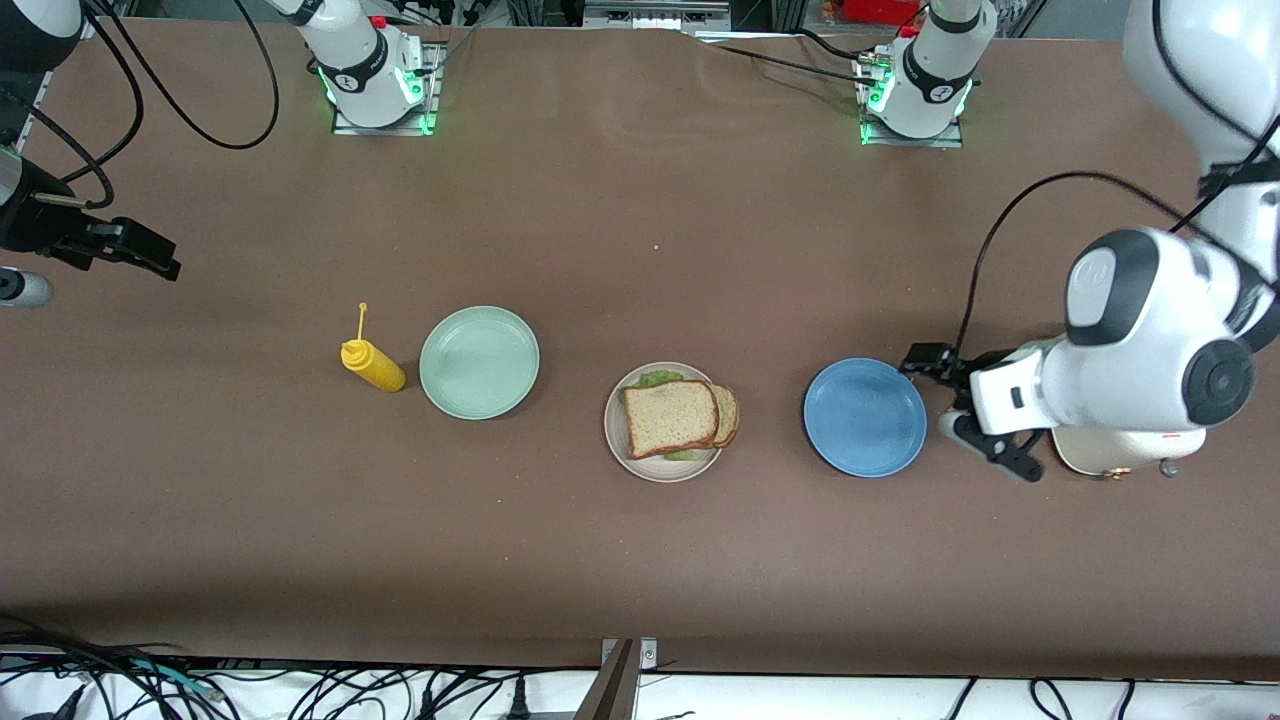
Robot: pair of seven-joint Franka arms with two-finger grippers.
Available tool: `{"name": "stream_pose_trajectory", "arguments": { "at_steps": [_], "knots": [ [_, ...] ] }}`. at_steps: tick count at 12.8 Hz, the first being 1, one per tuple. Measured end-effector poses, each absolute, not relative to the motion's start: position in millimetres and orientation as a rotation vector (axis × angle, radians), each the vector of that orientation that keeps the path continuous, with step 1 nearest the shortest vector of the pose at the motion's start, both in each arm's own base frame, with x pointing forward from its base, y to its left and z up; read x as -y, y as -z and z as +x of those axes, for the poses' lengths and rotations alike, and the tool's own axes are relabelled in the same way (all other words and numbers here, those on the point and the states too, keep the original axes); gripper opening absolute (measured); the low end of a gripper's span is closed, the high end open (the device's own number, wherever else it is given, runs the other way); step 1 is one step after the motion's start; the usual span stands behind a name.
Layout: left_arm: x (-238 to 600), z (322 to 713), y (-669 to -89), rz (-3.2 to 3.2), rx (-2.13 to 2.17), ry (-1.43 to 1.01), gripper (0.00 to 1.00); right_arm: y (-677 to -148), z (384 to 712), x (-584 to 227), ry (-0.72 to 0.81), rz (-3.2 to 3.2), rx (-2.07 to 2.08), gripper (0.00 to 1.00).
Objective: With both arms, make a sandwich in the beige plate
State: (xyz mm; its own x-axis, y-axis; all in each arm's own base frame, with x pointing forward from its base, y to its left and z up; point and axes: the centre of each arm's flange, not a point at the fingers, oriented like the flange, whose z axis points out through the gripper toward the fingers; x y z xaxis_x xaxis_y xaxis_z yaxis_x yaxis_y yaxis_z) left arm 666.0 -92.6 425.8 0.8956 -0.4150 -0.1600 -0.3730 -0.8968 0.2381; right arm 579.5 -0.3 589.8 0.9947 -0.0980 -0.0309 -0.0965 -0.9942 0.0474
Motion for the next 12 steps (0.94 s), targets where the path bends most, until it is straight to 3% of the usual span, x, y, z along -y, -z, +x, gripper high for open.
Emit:
{"name": "stream_pose_trajectory", "arguments": {
  "at_steps": [6, 12],
  "knots": [
    [69, 596, -593, 3.127, 0.384, 0.069, 1.0, -591, 580, -5, 0.047, 3.124, 0.147, 1.0],
    [51, 547, -614, 3.159, 0.328, 0.013, 1.0, -591, 580, -6, 0.043, 3.125, 0.147, 1.0]
  ]
}}
